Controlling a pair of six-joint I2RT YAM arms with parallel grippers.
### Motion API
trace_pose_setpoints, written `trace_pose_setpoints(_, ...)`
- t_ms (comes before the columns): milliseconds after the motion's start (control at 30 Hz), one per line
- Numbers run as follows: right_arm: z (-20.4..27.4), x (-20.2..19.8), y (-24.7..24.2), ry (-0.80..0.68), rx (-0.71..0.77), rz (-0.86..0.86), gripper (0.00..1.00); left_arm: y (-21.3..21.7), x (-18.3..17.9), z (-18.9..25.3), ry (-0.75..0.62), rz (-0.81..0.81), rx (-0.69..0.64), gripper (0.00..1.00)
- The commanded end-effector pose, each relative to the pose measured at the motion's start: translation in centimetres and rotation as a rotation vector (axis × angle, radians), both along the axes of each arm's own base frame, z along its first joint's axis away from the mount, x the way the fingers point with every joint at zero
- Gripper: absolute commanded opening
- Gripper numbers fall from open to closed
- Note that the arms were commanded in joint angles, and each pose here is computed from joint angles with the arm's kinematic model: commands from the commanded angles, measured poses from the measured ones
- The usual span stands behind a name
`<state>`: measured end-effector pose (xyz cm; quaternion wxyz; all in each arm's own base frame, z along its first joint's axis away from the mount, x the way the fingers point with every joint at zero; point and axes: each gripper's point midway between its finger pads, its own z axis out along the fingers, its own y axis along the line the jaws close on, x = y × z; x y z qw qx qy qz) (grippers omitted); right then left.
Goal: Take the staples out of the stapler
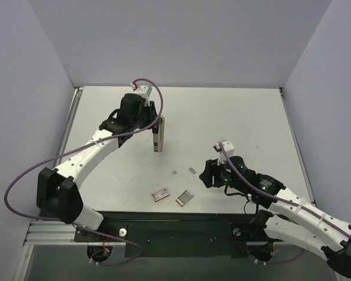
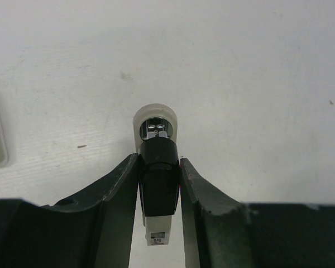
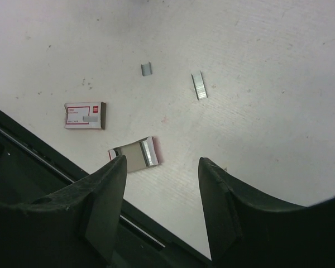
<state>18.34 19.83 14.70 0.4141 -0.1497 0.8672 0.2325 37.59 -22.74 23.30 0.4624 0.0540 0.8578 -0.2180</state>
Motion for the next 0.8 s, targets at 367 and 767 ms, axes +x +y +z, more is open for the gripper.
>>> trace_pose_setpoints(367,-2.6,0.2,2.4,0.071,0.035,0.02,0.54,3.1,13.6,-4.4,0.067,0.14,0.127,0.0)
trace_pose_setpoints(767,-3.8,0.2,3.1,0.095,-0.001,0.038,0.54,4.1,17.4,-9.6,0.191,0.177,0.246,0.0)
